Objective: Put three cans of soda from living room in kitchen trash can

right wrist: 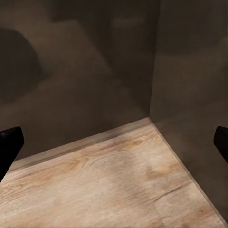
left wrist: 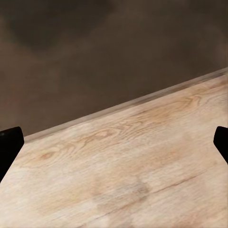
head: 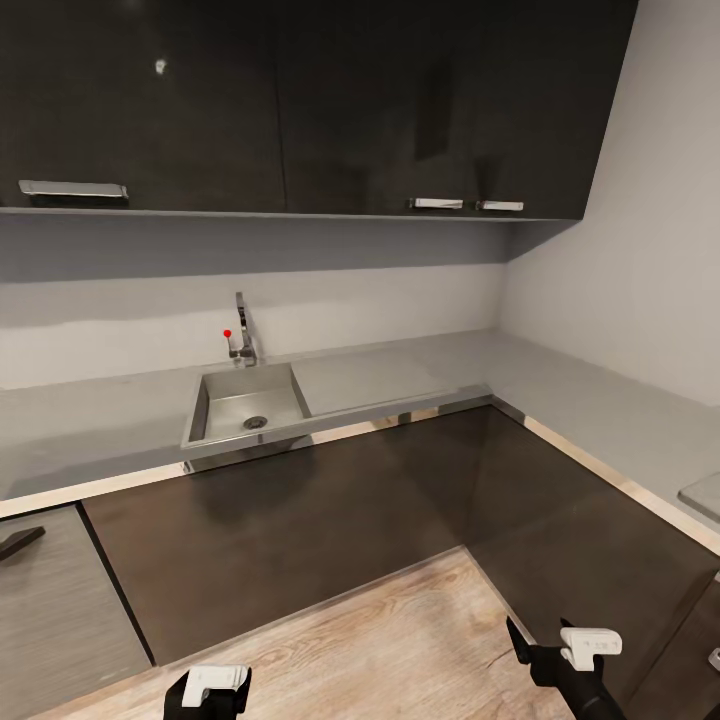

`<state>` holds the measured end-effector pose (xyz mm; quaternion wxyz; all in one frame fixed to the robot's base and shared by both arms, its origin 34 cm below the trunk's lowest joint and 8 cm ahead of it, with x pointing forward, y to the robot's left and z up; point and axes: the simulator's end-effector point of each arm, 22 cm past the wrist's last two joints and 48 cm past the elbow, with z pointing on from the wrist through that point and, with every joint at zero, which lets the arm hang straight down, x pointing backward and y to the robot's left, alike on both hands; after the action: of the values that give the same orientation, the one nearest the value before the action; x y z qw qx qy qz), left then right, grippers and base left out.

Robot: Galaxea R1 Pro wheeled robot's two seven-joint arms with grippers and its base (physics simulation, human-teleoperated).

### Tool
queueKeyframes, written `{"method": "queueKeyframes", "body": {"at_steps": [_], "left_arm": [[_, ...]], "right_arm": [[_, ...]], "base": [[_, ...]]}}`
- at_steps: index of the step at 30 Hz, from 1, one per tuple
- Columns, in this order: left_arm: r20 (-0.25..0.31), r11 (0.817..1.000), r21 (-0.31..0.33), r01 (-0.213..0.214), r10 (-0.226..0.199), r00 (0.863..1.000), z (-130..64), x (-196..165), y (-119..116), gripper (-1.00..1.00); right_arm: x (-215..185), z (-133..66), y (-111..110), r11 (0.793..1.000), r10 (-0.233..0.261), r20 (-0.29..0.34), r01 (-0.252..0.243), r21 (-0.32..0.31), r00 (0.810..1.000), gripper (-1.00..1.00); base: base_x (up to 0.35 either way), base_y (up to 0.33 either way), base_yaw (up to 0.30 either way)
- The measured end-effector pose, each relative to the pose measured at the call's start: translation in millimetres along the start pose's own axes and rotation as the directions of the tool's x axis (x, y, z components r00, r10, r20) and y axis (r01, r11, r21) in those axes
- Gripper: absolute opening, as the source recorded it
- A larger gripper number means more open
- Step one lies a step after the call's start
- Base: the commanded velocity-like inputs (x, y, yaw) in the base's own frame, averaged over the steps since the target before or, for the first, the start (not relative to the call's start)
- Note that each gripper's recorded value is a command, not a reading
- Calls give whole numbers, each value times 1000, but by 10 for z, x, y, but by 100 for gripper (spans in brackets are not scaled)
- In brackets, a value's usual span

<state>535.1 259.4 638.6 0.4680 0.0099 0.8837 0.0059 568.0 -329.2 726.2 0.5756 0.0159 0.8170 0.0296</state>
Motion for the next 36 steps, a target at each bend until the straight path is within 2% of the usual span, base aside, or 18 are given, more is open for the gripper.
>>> {"method": "queueKeyframes", "body": {"at_steps": [22,36], "left_arm": [[-5,1000,1,-4,4,1000,-1,29,-10,100],[-7,1000,1,-5,5,1000,-1,37,-10,100]], "right_arm": [[73,-5,5,1000,2,-13,-2,0,1000,100],[111,-9,2,1000,3,-21,-3,3,1000,100]], "base": [[0,0,9],[0,0,197]]}}
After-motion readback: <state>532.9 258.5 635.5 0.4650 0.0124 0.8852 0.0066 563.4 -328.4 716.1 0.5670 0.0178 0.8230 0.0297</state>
